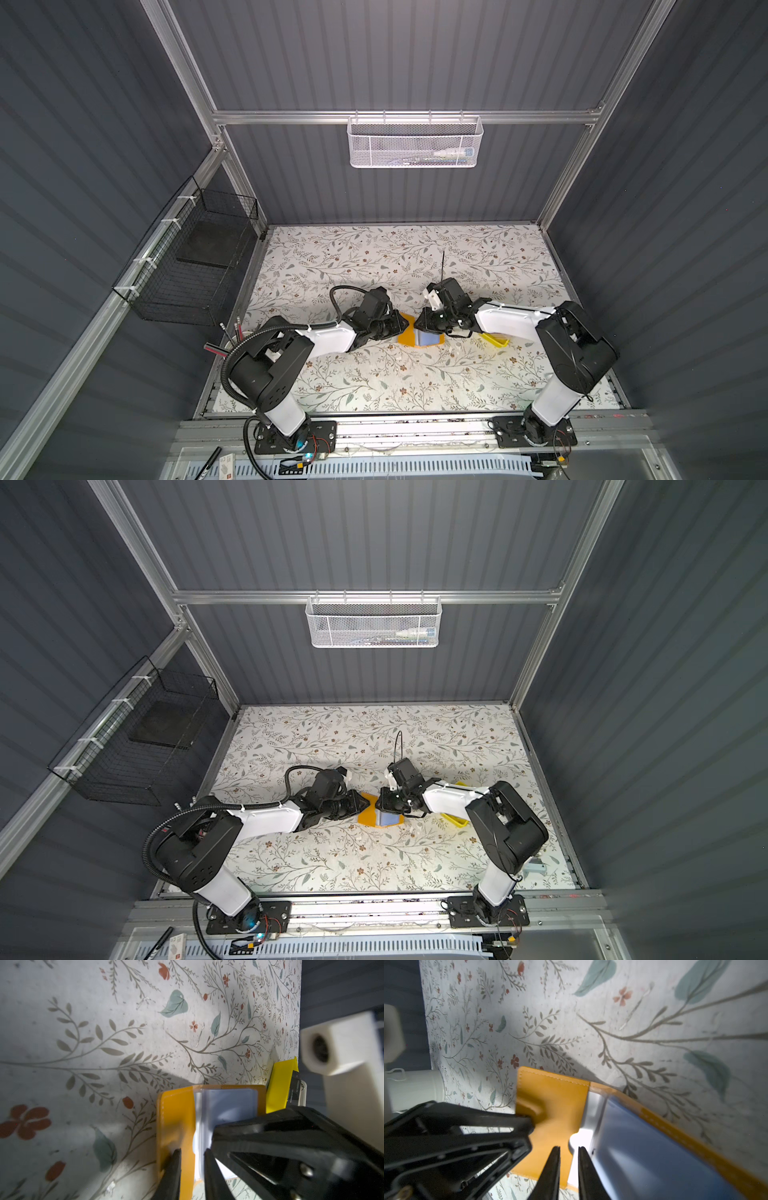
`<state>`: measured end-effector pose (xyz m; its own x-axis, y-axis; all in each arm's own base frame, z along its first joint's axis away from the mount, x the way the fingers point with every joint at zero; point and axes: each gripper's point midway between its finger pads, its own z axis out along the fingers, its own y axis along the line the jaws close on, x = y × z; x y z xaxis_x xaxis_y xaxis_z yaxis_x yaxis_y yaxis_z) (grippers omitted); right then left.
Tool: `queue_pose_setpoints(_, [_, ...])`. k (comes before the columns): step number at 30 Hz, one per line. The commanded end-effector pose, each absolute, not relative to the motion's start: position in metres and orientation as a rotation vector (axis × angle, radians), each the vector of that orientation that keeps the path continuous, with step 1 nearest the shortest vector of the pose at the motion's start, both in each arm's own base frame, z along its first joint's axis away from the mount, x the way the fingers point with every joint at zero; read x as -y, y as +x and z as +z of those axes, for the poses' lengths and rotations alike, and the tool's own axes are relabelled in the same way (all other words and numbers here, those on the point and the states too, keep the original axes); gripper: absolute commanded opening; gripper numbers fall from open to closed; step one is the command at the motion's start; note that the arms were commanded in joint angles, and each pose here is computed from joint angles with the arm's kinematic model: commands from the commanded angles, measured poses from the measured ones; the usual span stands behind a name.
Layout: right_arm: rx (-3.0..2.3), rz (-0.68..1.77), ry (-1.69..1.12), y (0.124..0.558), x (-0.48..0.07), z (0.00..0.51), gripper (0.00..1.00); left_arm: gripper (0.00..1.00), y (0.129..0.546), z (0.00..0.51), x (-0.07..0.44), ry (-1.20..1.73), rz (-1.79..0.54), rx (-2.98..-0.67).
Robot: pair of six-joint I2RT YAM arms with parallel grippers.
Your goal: Put the credit cards into the card holder
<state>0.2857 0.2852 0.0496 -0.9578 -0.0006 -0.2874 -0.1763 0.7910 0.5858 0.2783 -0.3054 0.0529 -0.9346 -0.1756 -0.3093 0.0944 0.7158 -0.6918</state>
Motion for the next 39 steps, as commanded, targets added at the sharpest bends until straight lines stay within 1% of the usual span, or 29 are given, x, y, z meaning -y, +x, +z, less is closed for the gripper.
queue_pose_setpoints(1, [-2.692,0.846,-0.136,0.287,-0.272,0.058,0.2,0.22,0.277,0.048,0.303,-0.063,-1.067,-2.57])
queue_pose_setpoints(7, [-2.716,0.722,-0.073,0.287,-0.254,0.059,0.2,0.22,0.273,0.052,0.301,0.031,-1.021,-2.6])
queue_pose_setpoints(9, [-2.719,0.662,-0.034,0.284,-0.243,0.058,0.2,0.23,0.27,0.055,0.306,0.065,-1.058,-2.596])
queue_pose_setpoints(13, [-2.718,0.653,-0.017,0.279,-0.237,0.059,0.22,0.24,0.262,0.061,0.315,0.15,-1.145,-2.575])
queue_pose_setpoints(18, [-2.681,0.827,-0.024,0.277,-0.258,0.068,0.22,0.25,0.248,0.078,0.314,0.249,-1.2,-2.549])
queue_pose_setpoints(22, [-2.662,0.908,0.0,0.28,-0.269,0.072,0.21,0.26,0.245,0.096,0.316,0.303,-1.224,-2.52])
queue_pose_setpoints(25, [-2.664,0.815,0.043,0.283,-0.257,0.073,0.2,0.28,0.245,0.108,0.318,0.315,-1.241,-2.491])
queue_pose_setpoints(29, [-2.706,0.632,0.067,0.279,-0.232,0.07,0.2,0.29,0.247,0.119,0.324,0.322,-1.29,-2.458])
queue_pose_setpoints(31, [-2.702,0.6,0.075,0.276,-0.225,0.068,0.21,0.3,0.247,0.122,0.327,0.318,-1.304,-2.445])
queue_pose_setpoints(34, [-2.701,0.56,0.095,0.272,-0.216,0.066,0.25,0.29,0.248,0.13,0.336,0.331,-1.316,-2.425])
queue_pose_setpoints(39, [-2.691,0.505,0.1,0.274,-0.206,0.064,0.24,0.3,0.245,0.142,0.352,0.38,-1.319,-2.398])
